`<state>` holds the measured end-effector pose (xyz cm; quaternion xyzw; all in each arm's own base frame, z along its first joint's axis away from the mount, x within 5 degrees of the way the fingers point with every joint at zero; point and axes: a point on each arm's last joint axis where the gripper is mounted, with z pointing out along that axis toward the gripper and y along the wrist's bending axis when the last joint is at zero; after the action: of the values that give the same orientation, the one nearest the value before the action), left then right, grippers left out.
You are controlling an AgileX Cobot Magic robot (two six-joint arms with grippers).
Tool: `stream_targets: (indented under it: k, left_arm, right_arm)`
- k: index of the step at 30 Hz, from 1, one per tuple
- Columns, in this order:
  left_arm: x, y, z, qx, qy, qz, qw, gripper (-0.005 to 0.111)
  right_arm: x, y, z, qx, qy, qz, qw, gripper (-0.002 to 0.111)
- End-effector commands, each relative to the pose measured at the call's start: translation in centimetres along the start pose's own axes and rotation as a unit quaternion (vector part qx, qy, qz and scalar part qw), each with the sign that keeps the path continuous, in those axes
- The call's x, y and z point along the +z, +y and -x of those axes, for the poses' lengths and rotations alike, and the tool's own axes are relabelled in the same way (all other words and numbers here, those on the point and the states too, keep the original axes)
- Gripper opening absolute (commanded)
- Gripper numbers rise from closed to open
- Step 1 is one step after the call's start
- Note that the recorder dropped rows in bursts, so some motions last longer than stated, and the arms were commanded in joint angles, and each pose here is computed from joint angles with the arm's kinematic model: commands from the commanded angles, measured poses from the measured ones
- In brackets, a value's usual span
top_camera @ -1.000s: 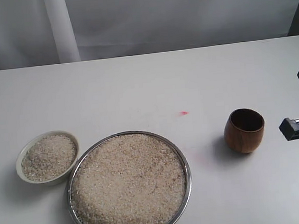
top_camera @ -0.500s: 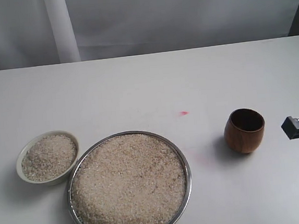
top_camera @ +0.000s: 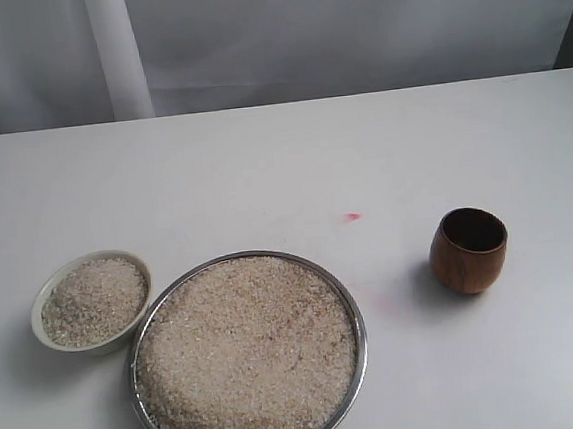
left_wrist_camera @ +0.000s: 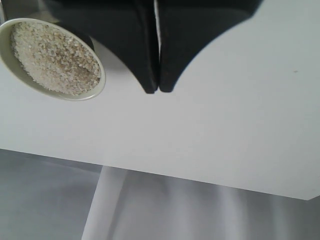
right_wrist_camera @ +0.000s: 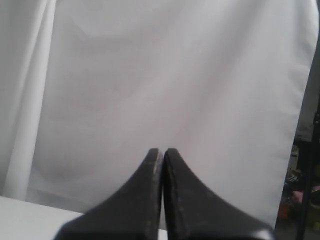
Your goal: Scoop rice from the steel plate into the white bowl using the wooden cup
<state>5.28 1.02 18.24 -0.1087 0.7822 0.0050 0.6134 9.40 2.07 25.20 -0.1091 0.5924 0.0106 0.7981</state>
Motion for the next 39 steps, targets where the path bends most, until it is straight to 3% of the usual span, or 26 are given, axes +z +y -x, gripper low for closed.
stream_targets:
  k: [1, 7, 19, 23, 33, 39]
  left_arm:
    - [0.0, -0.1, 0.1, -0.003, -0.003, -0.005, 1.000, 0.000]
    - [0.0, -0.1, 0.1, -0.003, -0.003, -0.005, 1.000, 0.000]
    - [0.0, -0.1, 0.1, -0.003, -0.003, -0.005, 1.000, 0.000]
    - [0.0, -0.1, 0.1, -0.003, -0.003, -0.005, 1.000, 0.000]
    - [0.0, -0.1, 0.1, -0.003, -0.003, -0.005, 1.000, 0.000]
    - [0.0, -0.1, 0.1, -0.003, -0.003, -0.005, 1.000, 0.000]
  right_arm:
    - [-1.6, -0.4, 0.3, -0.020, -0.003, 0.002, 1.000, 0.000]
    - [-3.1, -0.7, 1.3, -0.010, -0.053, 0.002, 0.999, 0.000]
    - [-3.2, -0.5, 1.1, -0.011, -0.040, 0.015, 0.999, 0.000]
    - [-3.9, -0.3, 1.7, -0.076, -0.072, 0.019, 0.994, 0.000]
    - [-4.8, 0.0, -1.4, -0.064, 0.100, 0.024, 0.993, 0.000]
    - [-4.9, 0.1, -2.0, -0.064, 0.114, 0.026, 0.991, 0.000]
